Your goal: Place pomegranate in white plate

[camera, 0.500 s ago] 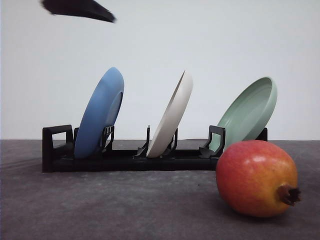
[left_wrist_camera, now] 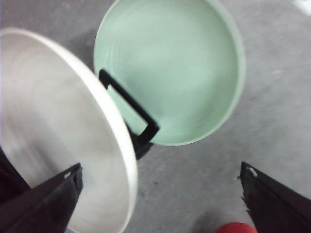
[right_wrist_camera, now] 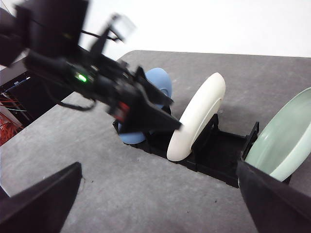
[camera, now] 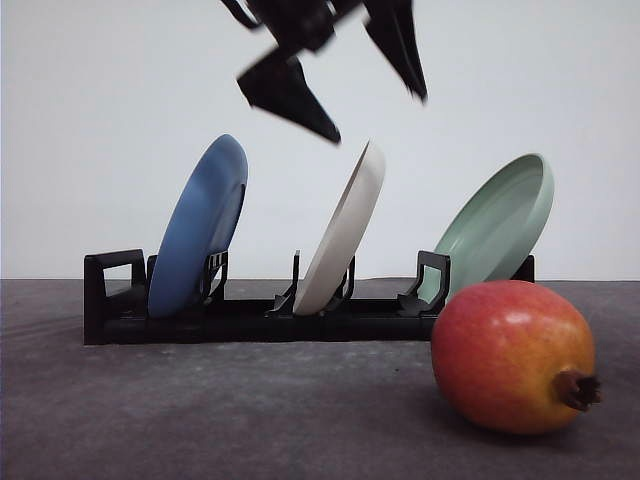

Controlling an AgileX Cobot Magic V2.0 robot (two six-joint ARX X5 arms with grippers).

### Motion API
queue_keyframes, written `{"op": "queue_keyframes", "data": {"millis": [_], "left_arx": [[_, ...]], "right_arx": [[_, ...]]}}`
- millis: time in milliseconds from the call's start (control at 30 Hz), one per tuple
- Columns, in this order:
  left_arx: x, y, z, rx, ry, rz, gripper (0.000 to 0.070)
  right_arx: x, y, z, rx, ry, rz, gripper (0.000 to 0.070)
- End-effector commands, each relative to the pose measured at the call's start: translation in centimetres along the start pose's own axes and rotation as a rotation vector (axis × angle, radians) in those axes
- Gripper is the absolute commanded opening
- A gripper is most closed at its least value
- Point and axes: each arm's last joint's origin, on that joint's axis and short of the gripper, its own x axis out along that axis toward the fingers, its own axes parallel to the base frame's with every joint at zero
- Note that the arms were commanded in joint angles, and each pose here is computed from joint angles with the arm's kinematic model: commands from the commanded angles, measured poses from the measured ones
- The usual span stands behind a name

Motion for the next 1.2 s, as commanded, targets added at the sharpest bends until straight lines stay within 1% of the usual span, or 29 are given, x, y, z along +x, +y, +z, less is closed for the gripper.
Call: {"op": "queue_keyframes", "data": {"millis": [0,133,267,300,400,467,533,633,700,733,767,800,1033,1167], "left_arx": [[1.1,-0.3,0.2,0.007,0.002,0.025,0.0625],[3.1,-0.2,-0.4,0.008,0.034,0.039,0.0625],[4.3,-0.2,-0.5,0.011,0.024,0.037,0.0623],[4.4,-0.2,-0.5,0.012,0.020,0.039,0.0600],[4.8,-0.1,-0.6,0.012,0.025,0.041,0.0455],[4.9,0.0,-0.6,0.011,0.028,0.043,0.0407],[5.0,0.0,-0.6,0.012,0.025,0.050,0.0323],[5.0,-0.1,-0.6,0.012,0.023,0.051,0.0144],[5.0,-0.1,-0.6,0.012,0.023,0.051,0.0049],[5.0,-0.1,-0.6,0.011,0.023,0.051,0.0018],[5.0,-0.1,-0.6,0.006,0.024,0.051,0.0001],[5.0,0.0,-0.6,-0.004,0.025,0.052,0.0000],[5.0,-0.1,-0.6,-0.045,0.024,0.051,0.0000],[4.5,-0.3,-0.1,-0.055,0.026,0.052,0.0000]], "right_arx": [[-0.2,0.2,0.5,-0.004,-0.017,0.003,0.0651],[-0.2,0.2,0.5,-0.004,-0.017,0.003,0.0651],[-0.2,0.2,0.5,-0.004,-0.017,0.003,0.0651],[-0.2,0.2,0.5,-0.004,-0.017,0.003,0.0651],[-0.2,0.2,0.5,-0.005,-0.017,0.003,0.0651],[-0.2,0.2,0.5,-0.005,-0.017,0.003,0.0651],[-0.2,0.2,0.5,-0.005,-0.017,0.003,0.0651],[-0.2,0.2,0.5,-0.005,-0.017,0.003,0.0651],[-0.2,0.2,0.5,-0.005,-0.017,0.003,0.0652],[-0.2,0.2,0.5,-0.005,-0.017,0.003,0.0652],[-0.2,0.2,0.5,-0.005,-0.017,0.003,0.0651],[-0.2,0.2,0.5,-0.005,-0.017,0.003,0.0651],[-0.2,0.2,0.5,-0.005,-0.017,0.003,0.0651],[-0.2,0.2,0.5,-0.005,-0.017,0.003,0.0651]]}}
